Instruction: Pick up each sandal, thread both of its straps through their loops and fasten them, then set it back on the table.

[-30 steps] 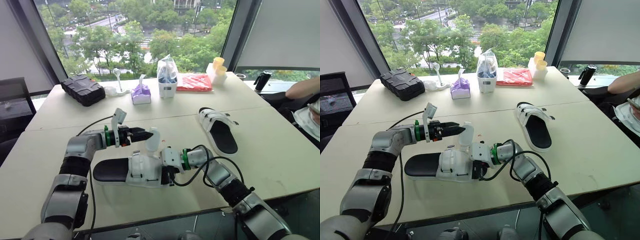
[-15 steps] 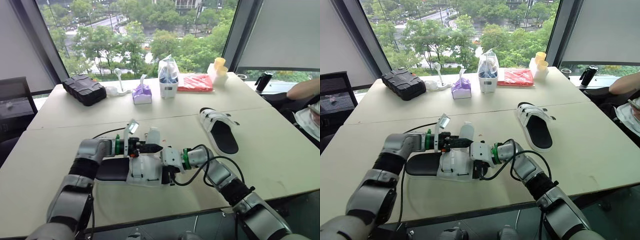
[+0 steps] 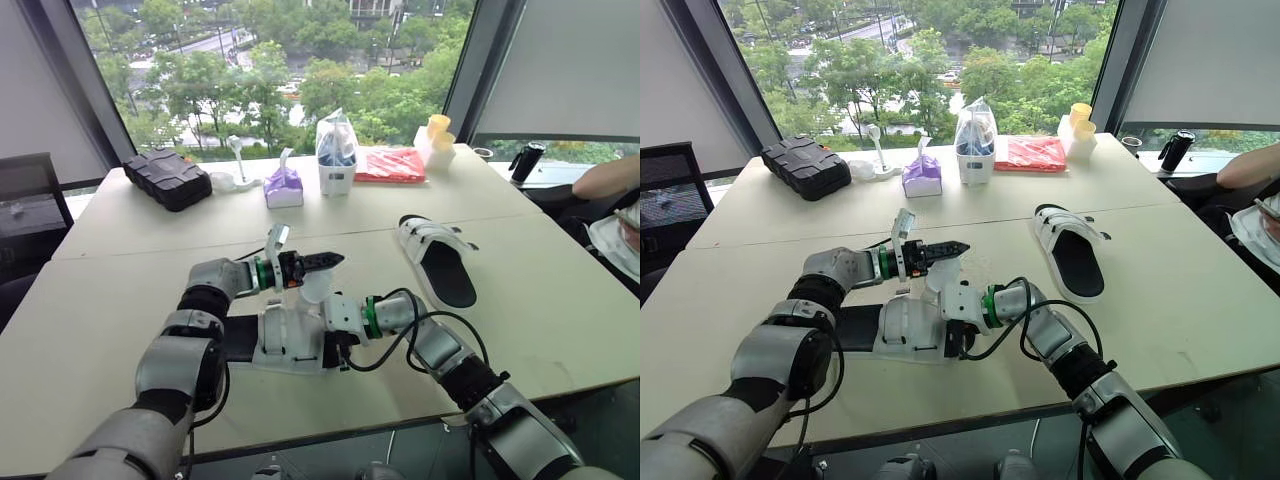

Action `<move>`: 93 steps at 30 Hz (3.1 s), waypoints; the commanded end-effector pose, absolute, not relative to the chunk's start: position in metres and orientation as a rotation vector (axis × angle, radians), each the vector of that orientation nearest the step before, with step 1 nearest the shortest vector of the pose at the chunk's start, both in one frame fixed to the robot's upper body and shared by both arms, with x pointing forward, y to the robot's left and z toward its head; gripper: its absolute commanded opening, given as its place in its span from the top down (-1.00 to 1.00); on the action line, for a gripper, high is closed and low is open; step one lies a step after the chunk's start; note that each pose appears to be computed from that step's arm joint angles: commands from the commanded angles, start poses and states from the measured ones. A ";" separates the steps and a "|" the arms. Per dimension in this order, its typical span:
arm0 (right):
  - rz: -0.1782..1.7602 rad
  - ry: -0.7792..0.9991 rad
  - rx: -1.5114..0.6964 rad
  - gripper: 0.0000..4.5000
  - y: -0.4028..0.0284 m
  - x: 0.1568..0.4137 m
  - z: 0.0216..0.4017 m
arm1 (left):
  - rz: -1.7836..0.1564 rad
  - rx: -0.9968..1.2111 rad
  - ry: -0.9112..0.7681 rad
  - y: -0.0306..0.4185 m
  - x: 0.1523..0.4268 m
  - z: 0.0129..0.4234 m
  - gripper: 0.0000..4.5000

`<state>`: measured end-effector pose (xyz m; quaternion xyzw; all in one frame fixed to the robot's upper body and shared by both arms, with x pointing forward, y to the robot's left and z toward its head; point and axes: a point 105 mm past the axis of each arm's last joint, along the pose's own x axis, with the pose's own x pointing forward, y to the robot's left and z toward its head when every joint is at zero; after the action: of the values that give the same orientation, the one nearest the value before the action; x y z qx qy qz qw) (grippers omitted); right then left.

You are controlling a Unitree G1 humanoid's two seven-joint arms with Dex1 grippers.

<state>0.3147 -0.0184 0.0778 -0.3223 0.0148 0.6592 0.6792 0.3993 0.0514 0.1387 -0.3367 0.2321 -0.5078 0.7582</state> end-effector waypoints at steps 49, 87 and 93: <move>1.452 0.246 -0.751 1.00 -0.039 0.310 0.032 | -1.656 -0.150 0.160 0.087 0.286 0.189 0.99; 1.479 0.252 -0.752 1.00 -0.037 0.308 0.031 | -1.647 0.289 0.437 0.164 0.191 0.078 -0.99; 1.484 0.253 -0.753 1.00 -0.036 0.306 0.030 | -1.498 0.053 0.510 0.161 0.202 0.081 -0.99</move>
<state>0.3114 -0.0156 0.0783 -0.3189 0.0093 0.6647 0.6756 0.1961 0.1621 0.0716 0.0391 0.2405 -0.6838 0.6878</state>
